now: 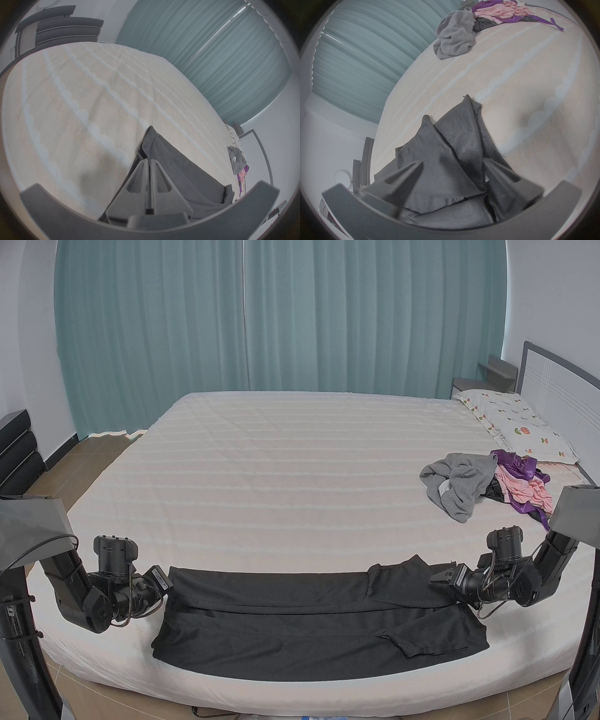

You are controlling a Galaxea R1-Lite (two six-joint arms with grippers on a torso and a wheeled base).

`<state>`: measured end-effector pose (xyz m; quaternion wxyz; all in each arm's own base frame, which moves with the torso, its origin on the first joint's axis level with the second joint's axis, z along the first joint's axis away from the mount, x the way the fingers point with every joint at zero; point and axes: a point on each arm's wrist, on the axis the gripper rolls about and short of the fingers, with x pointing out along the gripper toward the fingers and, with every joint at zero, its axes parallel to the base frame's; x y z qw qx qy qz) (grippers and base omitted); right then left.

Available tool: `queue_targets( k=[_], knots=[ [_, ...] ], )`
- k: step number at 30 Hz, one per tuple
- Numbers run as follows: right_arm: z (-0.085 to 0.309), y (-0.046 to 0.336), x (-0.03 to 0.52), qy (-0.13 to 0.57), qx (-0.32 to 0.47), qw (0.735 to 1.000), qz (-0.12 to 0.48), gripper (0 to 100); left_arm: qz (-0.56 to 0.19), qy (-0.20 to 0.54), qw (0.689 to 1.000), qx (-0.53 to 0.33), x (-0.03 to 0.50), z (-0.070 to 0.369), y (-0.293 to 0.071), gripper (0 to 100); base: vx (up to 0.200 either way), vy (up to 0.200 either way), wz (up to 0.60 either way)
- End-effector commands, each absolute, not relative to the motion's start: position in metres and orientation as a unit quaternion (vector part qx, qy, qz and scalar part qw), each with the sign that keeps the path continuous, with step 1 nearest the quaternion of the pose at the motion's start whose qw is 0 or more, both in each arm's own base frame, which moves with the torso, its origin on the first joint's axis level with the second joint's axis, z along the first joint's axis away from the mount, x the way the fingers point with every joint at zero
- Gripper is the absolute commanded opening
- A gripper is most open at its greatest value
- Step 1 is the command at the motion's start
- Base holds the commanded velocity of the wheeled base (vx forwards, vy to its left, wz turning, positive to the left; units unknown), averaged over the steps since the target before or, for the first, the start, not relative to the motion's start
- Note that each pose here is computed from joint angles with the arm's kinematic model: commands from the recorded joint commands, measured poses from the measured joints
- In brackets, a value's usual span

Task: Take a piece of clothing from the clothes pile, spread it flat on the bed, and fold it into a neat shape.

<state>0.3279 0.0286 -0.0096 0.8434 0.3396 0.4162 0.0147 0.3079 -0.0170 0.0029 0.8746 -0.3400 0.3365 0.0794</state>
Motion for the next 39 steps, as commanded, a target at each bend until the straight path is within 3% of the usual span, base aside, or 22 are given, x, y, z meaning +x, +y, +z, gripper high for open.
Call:
queue_targets(
  k=[1, 6, 20, 31, 39],
  knots=[
    [-0.012, 0.029, 0.327, 0.419, 0.339, 0.842, 0.014, 0, 0.079, 0.335, 0.875, -0.341, 0.308, 0.004, -0.017, 0, 0.0, 0.0, 0.0],
    [-0.011, 0.027, 0.327, 0.412, 0.329, 0.85, -0.007, 0, 0.079, 0.333, 0.876, -0.341, 0.308, 0.005, -0.017, 0, 0.0, 0.0, 0.0],
    [0.012, 0.022, 0.334, 0.369, 0.345, 0.863, 0.005, 0, 0.078, 0.312, 0.884, -0.34, 0.315, 0.013, -0.016, 0, 0.0, 0.0, 0.0],
    [0.051, 0.021, 0.371, 0.282, 0.382, 0.88, 0.017, 0, 0.075, 0.212, 0.91, -0.347, 0.358, 0.048, -0.012, 0, 0.0, 0.0, 0.0],
    [0.055, 0.021, 0.37, 0.275, 0.384, 0.881, 0.018, 0, 0.064, 0.182, 0.916, -0.353, 0.363, 0.053, -0.012, 0, 0.0, 0.0, 0.0]
  ],
)
